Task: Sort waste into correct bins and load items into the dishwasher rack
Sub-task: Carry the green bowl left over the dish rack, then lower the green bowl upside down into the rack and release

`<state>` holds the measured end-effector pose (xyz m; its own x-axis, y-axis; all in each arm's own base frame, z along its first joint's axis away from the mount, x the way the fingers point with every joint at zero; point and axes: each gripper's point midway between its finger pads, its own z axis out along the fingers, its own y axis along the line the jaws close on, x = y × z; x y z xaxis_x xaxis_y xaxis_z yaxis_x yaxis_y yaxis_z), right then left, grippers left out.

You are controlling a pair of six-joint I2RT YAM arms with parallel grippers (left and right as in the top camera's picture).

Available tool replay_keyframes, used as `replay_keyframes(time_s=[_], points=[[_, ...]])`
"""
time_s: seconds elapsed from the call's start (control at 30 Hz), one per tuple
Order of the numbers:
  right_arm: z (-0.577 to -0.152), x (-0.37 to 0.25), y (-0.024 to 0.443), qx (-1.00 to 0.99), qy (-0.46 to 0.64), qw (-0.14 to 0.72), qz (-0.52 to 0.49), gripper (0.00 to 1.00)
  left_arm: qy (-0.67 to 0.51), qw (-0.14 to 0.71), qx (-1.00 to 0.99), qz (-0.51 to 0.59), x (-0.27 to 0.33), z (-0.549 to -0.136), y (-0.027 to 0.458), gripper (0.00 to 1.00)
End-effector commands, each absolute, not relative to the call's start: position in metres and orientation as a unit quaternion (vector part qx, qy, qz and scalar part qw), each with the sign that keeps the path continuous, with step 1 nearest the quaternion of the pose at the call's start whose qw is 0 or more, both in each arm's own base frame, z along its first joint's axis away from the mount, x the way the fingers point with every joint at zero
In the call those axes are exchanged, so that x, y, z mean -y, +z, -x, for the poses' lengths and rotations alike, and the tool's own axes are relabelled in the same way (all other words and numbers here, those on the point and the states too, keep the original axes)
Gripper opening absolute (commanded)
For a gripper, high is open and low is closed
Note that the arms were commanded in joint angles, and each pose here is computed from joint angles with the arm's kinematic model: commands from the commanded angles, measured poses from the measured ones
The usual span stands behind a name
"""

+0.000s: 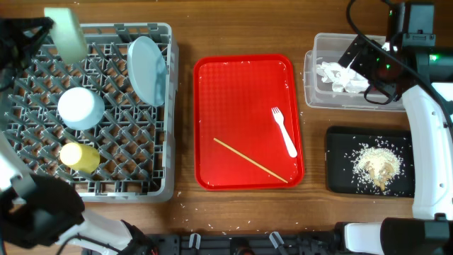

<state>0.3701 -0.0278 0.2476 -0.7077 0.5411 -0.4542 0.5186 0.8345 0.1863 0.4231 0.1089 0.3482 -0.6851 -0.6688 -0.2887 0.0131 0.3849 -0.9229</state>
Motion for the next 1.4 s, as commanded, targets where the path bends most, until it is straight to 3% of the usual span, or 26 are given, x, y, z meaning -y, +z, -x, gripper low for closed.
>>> replay_keyframes(time_s=[0.0, 0.43, 0.77, 1.37], points=[[-0.372, 0.03, 0.247, -0.922, 0.019, 0.254, -0.292, 1.0, -0.543, 0.305, -0.75, 0.224, -0.118, -0.438, 0.319, 0.04], [-0.372, 0.03, 0.247, -0.922, 0.019, 0.254, -0.292, 1.0, -0.566, 0.239, -0.747, 0.254, -0.135, -0.493, 0.196, 0.04], [-0.372, 0.03, 0.247, -0.922, 0.019, 0.254, -0.292, 1.0, -0.547, 0.241, -0.774, 0.21, -0.095, -0.516, 0.188, 0.04], [-0.372, 0.03, 0.247, -0.922, 0.019, 0.254, -0.292, 1.0, -0.447, 0.211, -0.793, 0.356, -0.163, -0.492, 0.145, 0.06]])
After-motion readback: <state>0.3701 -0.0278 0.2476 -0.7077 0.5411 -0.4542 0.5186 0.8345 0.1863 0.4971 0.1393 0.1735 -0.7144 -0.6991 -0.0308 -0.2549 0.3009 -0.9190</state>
